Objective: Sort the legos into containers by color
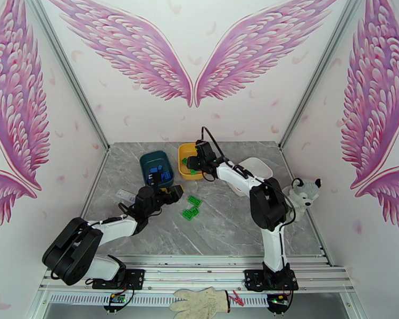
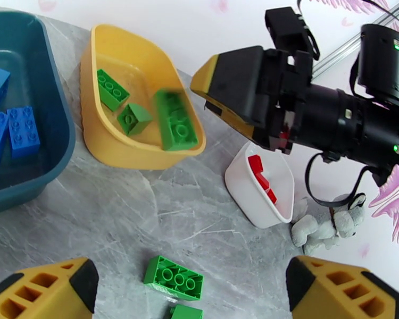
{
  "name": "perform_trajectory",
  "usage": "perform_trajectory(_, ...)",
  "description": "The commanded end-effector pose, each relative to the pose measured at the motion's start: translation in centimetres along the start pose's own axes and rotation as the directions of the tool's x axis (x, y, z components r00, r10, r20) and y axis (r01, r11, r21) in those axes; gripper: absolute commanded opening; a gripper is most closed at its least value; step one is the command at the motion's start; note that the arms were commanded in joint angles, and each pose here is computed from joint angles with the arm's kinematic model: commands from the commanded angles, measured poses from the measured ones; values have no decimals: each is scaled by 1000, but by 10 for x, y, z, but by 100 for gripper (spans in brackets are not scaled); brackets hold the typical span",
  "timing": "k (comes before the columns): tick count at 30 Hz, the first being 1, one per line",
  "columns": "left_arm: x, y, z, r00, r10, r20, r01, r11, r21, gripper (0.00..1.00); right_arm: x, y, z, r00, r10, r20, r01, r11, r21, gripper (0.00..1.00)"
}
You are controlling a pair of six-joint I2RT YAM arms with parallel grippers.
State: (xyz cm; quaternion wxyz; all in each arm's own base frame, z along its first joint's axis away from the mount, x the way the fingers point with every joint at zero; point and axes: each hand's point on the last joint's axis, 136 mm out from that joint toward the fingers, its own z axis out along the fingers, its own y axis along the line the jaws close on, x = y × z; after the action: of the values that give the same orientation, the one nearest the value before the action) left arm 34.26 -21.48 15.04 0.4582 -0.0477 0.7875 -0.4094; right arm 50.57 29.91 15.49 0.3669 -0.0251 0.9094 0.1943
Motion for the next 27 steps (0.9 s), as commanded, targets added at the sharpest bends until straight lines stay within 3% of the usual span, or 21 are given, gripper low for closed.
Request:
perform_trajectory(1, -2, 2, -9, 1000, 5, 10, -5, 1000, -8, 99, 0, -1, -4, 1000, -3, -18, 4, 1000, 31, 63)
perform_trajectory(9, -6, 1, -16, 1000, 7, 22, -7, 1000, -6, 99, 25, 6, -42, 998, -57, 4, 57, 998, -10, 74)
perform_trajectory(16, -8, 0, -19, 1000, 7, 30, -7, 1000, -9, 99, 90, -3, -61, 986, -152, -61, 151, 988, -22, 80)
perform_trajectory(27, -8, 2, -19, 999, 6, 32, -5, 1000, -18, 99, 186, 0, -83, 942, -299, -152, 296, 954, -41, 75)
